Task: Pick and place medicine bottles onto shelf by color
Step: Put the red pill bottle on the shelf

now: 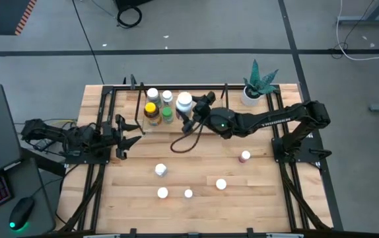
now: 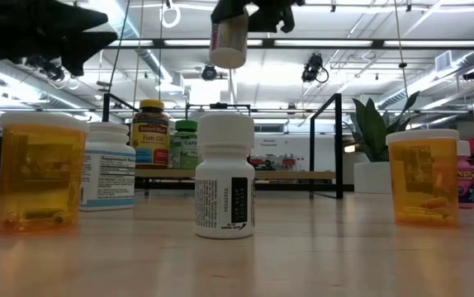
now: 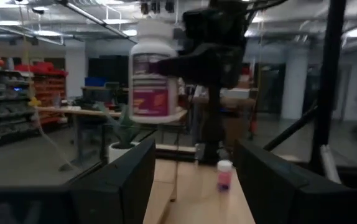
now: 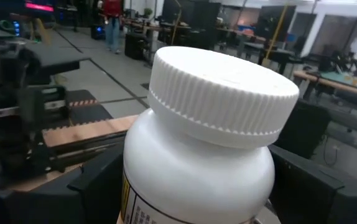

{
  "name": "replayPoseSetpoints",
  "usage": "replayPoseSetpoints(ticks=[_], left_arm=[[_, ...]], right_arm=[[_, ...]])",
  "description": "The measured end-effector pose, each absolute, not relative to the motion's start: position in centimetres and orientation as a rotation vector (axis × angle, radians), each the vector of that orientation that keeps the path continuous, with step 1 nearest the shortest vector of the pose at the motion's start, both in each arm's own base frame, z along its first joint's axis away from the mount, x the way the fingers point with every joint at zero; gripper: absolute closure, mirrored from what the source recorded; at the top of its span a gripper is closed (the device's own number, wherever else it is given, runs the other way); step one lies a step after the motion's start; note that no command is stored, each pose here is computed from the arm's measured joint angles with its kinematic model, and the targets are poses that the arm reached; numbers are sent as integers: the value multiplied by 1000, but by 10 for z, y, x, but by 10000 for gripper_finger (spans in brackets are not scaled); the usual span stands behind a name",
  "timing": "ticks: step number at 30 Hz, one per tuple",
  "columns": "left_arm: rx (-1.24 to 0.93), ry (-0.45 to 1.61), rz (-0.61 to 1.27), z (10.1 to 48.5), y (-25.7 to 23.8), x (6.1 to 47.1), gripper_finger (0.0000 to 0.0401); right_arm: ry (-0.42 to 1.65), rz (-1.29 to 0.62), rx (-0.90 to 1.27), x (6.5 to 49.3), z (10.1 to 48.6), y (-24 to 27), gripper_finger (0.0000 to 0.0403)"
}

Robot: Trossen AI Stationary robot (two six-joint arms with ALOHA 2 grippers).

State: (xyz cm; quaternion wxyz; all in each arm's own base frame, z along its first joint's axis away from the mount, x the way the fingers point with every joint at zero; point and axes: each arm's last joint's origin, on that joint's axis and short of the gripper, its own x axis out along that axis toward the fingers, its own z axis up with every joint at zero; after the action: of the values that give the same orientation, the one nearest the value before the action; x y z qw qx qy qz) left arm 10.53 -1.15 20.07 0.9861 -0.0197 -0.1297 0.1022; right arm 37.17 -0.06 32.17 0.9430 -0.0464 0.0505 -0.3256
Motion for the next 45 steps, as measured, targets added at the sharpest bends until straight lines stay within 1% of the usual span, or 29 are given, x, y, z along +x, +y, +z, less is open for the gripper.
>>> replayPoseSetpoints(ticks=[3,7,9,14,21,25,28,32,34,40,45], left_arm=[[-73,-233,114,194,-14,104,190],[-93,-230,-72,191,-19,104,204],[-120,-203,-122,188,-20,104,210],[-239,-190,-136,188,-20,104,216],[-429,-171,-153,187,-20,104,210],[-478,-141,-152,184,-21,105,211],[-477,-120,-148,182,-21,105,214],[-468,-117,-146,182,-21,105,215],[-429,-120,-143,182,-21,105,212],[-190,-143,-123,183,-20,105,210],[-145,-146,-120,183,-20,105,212]], right_arm=[[118,-689,-64,372,318,-14,72],[139,-683,-11,380,304,-27,72],[151,-675,-3,384,297,-29,72],[144,-685,9,389,291,-29,72],[88,-677,49,389,296,-29,72],[81,-645,89,394,290,-26,72],[117,-630,91,402,272,-20,72],[145,-685,54,408,258,-19,72],[134,-715,55,411,254,-28,72],[139,-828,59,417,232,-68,72],[116,-885,64,414,232,-86,72]])
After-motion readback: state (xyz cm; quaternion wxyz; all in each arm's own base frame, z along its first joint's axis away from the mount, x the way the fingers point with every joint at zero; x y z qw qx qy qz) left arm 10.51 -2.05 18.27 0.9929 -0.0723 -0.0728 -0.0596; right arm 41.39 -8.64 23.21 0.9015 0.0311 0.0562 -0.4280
